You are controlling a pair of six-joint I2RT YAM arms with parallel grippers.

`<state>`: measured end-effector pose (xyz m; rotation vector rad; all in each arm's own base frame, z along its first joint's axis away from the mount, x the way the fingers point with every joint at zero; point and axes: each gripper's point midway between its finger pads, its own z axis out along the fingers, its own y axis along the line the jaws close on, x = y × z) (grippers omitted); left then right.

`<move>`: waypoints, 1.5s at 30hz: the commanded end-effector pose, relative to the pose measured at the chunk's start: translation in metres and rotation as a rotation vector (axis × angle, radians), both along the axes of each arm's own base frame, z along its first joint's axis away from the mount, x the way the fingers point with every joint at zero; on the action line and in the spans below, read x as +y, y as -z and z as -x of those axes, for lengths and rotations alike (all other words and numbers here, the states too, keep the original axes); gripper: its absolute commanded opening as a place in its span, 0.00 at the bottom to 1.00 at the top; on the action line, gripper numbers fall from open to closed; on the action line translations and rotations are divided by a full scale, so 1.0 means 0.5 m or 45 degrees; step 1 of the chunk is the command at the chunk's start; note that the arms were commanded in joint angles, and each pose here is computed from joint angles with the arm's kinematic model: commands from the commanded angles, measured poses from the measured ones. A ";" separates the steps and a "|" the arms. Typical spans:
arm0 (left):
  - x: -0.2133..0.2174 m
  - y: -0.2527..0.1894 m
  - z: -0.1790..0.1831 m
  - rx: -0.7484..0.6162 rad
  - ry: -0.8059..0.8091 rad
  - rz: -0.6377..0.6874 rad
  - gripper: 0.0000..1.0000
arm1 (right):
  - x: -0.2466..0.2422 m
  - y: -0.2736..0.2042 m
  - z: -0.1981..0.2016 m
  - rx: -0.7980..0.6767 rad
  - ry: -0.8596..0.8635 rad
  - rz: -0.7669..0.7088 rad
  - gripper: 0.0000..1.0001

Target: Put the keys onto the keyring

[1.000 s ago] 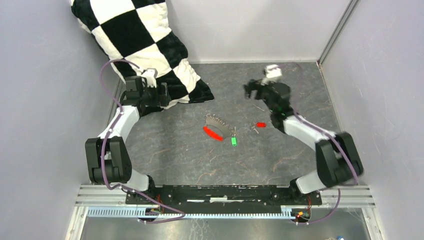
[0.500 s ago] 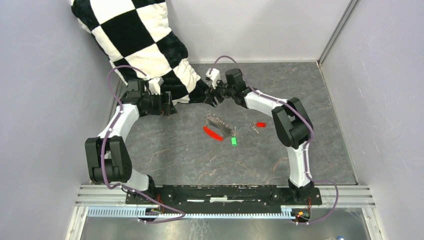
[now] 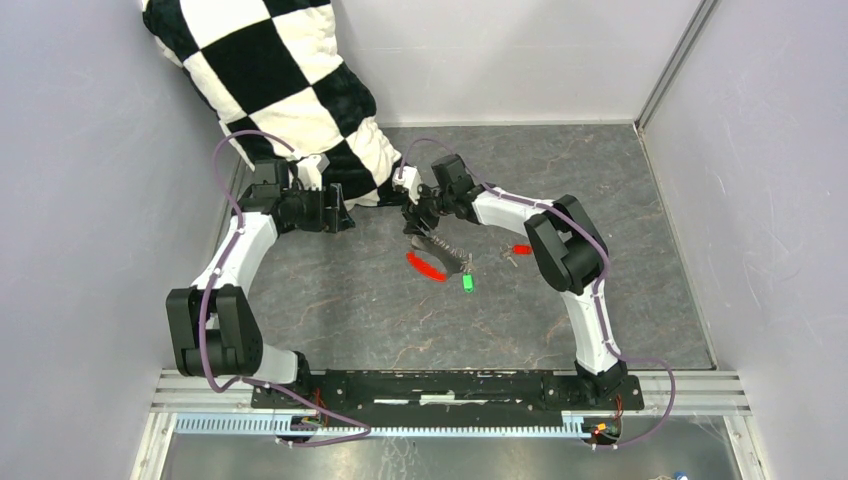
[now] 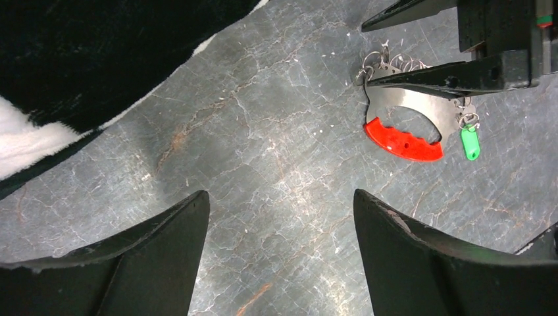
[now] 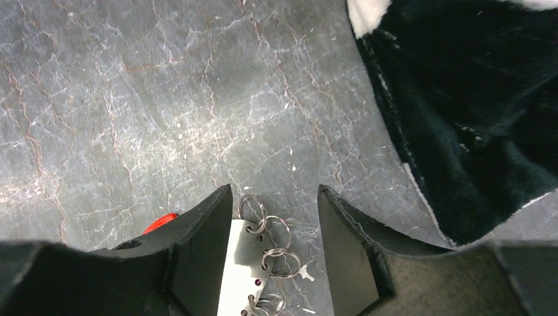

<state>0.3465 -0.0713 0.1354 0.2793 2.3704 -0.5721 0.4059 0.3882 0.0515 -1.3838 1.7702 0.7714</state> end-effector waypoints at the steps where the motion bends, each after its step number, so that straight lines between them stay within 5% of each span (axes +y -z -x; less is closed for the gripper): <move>1: -0.011 -0.021 0.014 -0.035 0.063 -0.005 0.85 | 0.009 -0.010 -0.006 -0.051 -0.050 0.009 0.56; 32: 0.026 -0.046 0.032 -0.102 0.034 -0.180 0.82 | 0.008 0.041 0.034 -0.013 -0.079 0.113 0.30; 40: 0.022 -0.059 0.047 -0.117 0.056 -0.179 0.81 | 0.012 0.017 0.044 -0.006 -0.092 0.081 0.00; 45: 0.019 -0.081 0.054 -0.147 0.085 -0.185 0.81 | 0.022 -0.045 0.059 -0.033 -0.094 -0.010 0.00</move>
